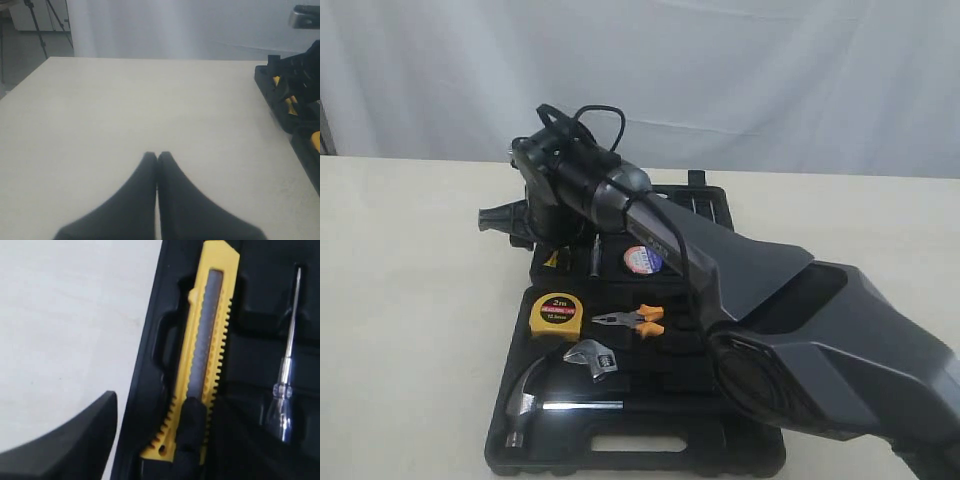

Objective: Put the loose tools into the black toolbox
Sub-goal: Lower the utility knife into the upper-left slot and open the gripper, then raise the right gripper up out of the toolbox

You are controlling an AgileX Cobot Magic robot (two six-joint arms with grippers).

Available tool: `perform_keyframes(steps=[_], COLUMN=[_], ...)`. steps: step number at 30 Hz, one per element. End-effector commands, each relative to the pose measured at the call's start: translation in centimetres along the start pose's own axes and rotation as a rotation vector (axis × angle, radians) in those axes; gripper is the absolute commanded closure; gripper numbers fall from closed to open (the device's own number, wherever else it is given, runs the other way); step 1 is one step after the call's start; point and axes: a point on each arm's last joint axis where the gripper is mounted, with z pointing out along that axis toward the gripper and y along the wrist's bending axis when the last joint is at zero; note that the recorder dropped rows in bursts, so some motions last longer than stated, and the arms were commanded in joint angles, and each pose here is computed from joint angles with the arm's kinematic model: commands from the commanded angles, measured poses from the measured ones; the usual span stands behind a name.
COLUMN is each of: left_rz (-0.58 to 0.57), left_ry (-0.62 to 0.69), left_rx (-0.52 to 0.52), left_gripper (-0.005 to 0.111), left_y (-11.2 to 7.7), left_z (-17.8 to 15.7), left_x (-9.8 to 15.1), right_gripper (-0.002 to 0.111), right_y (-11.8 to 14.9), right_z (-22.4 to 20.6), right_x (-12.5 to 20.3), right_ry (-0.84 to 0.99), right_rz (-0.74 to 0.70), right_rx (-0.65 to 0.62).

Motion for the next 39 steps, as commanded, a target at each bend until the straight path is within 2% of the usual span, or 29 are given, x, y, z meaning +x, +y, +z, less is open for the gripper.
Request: perform_keyframes(steps=[1, 10, 16, 18, 25, 30, 39], left_rz=[-0.005, -0.005, -0.005, -0.005, -0.005, -0.005, -0.005], left_ry=[-0.004, -0.004, -0.004, -0.004, -0.004, -0.004, -0.004], left_rx=[0.005, 0.005, 0.005, 0.005, 0.005, 0.005, 0.005], left_gripper=[0.107, 0.107, 0.107, 0.107, 0.107, 0.107, 0.107], left_y=[0.0, 0.0, 0.0, 0.0, 0.0, 0.0, 0.0], left_z=[0.0, 0.0, 0.0, 0.0, 0.0, 0.0, 0.0], left_x=[0.0, 0.0, 0.0, 0.0, 0.0, 0.0, 0.0], right_gripper=[0.054, 0.060, 0.064, 0.071, 0.107, 0.109, 0.109], right_y=[-0.1, -0.1, -0.3, -0.4, -0.5, 0.0, 0.1], right_z=[-1.2, -6.1, -7.7, -8.0, -8.4, -7.8, -3.0], right_x=[-0.7, -2.6, -3.0, -3.0, -2.9, -3.3, -2.4], right_ry=[-0.017, -0.046, -0.040, -0.025, -0.002, -0.071, -0.131], right_rz=[0.007, -0.049, -0.102, -0.114, -0.184, -0.175, 0.005], right_rx=[-0.003, -0.012, -0.002, 0.006, 0.013, -0.031, -0.029])
